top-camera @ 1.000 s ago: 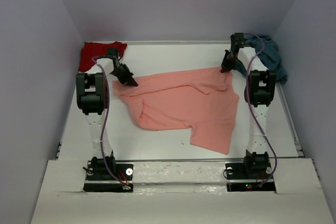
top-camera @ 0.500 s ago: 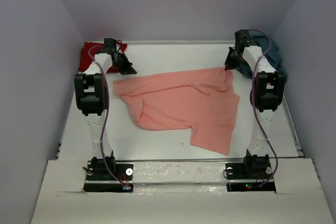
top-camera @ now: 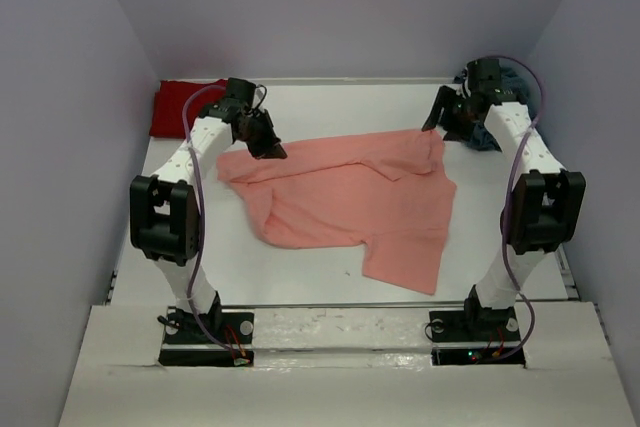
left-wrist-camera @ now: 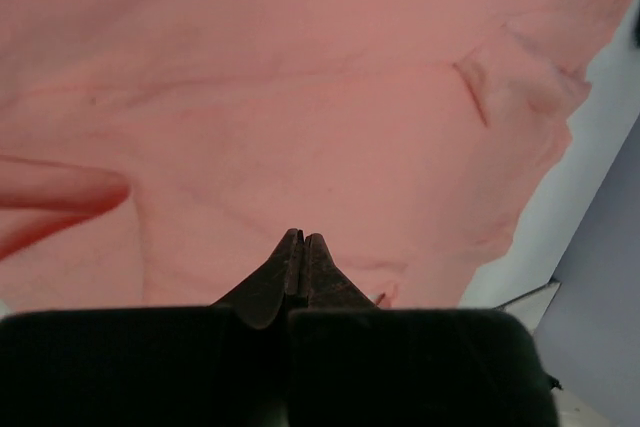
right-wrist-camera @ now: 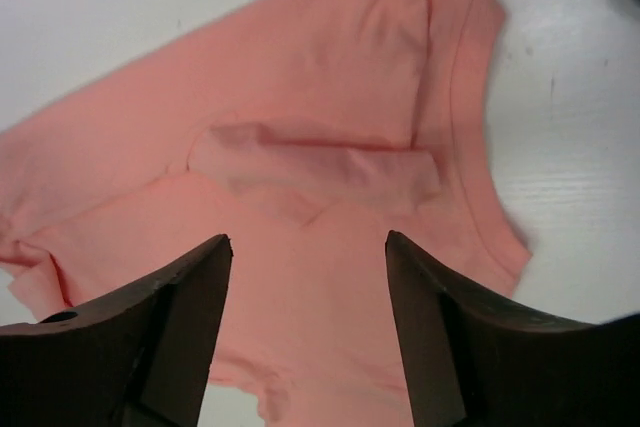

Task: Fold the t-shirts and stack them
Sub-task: Fold the tshirt

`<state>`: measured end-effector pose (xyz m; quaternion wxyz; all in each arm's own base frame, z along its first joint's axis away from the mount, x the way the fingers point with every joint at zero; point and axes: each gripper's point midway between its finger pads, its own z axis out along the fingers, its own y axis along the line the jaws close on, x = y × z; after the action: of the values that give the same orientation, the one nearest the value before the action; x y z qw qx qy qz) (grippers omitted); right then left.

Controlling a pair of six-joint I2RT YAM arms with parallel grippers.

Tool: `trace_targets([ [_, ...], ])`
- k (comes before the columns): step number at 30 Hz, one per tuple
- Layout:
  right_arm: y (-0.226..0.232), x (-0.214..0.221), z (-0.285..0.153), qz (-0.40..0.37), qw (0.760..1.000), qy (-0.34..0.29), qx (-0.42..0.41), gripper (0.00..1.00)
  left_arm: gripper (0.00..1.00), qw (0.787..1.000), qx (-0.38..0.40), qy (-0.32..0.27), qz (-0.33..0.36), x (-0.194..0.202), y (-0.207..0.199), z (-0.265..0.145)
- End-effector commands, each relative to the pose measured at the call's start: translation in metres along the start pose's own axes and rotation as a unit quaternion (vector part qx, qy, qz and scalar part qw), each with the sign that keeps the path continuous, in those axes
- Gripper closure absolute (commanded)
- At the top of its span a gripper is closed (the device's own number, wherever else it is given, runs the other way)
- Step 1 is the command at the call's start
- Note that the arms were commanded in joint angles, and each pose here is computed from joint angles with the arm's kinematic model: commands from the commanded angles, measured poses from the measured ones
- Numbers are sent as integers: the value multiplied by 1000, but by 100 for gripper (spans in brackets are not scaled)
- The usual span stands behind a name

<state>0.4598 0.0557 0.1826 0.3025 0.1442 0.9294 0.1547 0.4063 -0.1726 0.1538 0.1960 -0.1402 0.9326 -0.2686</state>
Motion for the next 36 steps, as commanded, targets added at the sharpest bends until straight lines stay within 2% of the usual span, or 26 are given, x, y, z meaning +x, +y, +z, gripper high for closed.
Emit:
trace_targets([
  [1,2,41,-9,7,999,44,-26,27,98,998,-54,30,7,39,25,-8],
  [2,2,47,-11,9,998,50,-30,27,88,997,-64,29,12,43,29,-11],
  [3,3,50,-18,5,998,47,-34,26,72,996,-81,39,15,53,39,-11],
  [5,-4,66,-21,7,998,60,-27,26,65,994,-105,32,27,60,49,-15],
  [11,-5,114,-19,12,993,109,-35,26,62,987,-154,18,33,64,71,-25],
  [18,2,164,5,3,984,175,-33,26,58,978,-201,13,49,58,88,-26],
  [22,9,170,10,0,982,184,-41,26,56,976,-207,13,63,53,93,-17],
  [28,9,169,12,-4,982,185,-41,25,34,970,-222,-9,95,42,101,-14],
  [36,4,182,17,-4,978,204,-38,25,33,968,-226,15,110,42,116,14],
])
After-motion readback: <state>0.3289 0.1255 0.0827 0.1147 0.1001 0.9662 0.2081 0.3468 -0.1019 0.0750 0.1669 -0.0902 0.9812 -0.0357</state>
